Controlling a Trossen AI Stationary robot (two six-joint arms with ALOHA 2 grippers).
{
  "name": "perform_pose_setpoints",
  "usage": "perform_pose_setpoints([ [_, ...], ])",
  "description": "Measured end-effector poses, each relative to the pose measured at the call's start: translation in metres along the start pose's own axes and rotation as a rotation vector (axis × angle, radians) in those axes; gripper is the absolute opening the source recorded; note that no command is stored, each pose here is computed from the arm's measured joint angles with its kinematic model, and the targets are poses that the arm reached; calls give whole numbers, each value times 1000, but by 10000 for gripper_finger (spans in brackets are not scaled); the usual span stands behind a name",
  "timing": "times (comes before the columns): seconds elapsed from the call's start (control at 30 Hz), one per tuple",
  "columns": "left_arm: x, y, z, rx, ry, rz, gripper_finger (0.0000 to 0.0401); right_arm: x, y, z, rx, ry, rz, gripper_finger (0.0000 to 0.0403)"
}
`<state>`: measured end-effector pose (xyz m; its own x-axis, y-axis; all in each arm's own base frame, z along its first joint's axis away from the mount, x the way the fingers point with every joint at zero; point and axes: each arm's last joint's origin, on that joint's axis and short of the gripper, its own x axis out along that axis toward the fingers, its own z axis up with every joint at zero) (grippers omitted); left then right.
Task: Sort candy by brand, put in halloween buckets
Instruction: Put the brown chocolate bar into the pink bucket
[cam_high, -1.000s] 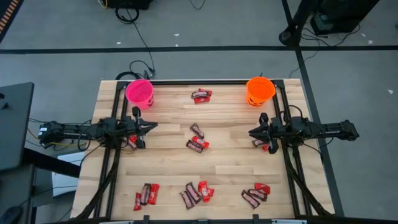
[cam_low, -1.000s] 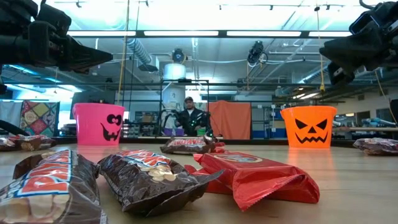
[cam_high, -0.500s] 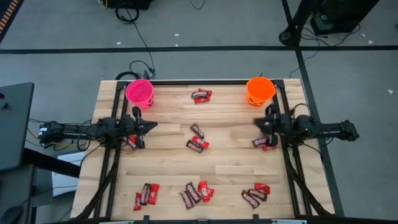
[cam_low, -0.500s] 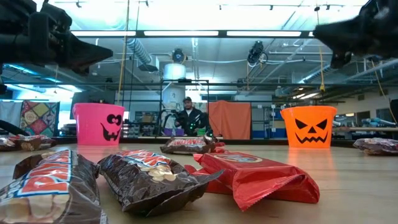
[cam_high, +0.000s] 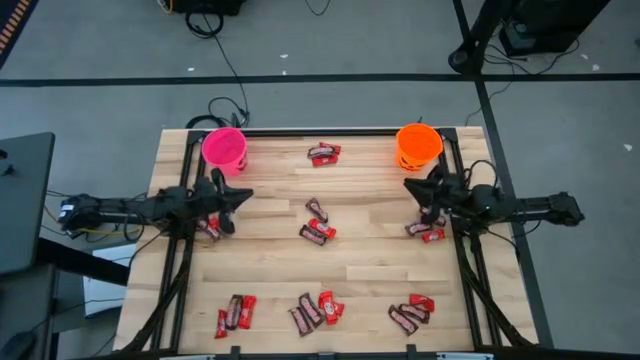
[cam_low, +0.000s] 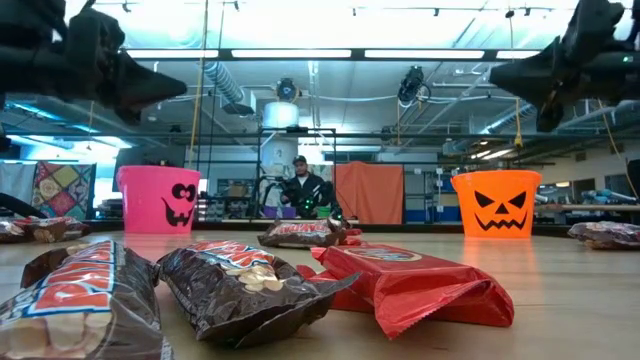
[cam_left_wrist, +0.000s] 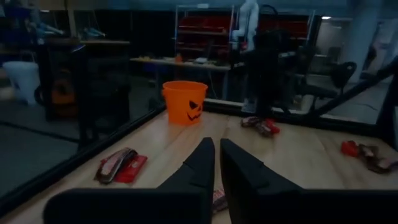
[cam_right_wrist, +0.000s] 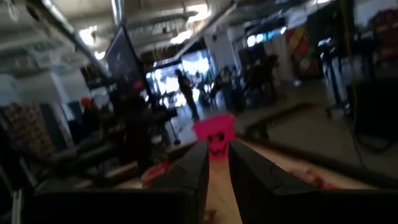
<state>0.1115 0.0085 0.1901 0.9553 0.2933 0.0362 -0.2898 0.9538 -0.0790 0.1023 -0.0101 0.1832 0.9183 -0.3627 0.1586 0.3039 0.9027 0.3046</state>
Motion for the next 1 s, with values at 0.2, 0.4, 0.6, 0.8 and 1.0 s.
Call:
perform_pose_setpoints([
  [0.2, 14, -3, 14, 25, 197, 37, 61, 10, -1, -14, 56, 133, 3, 78],
  [0.4, 23, -6, 29, 60, 537, 77, 89, 19, -1, -26, 98, 232, -3, 78],
  [0.6, 31, -10, 48, 62, 610, 92, 97, 28, 3, -23, 26, 153, 13, 78],
  [0.8, 54, -9, 47, 167, 553, 125, 98, 44, 10, -18, 43, 159, 2, 78],
  [1.0, 87, 3, 30, 197, 589, 103, 98, 75, 17, -17, 10, 273, -108, 78],
])
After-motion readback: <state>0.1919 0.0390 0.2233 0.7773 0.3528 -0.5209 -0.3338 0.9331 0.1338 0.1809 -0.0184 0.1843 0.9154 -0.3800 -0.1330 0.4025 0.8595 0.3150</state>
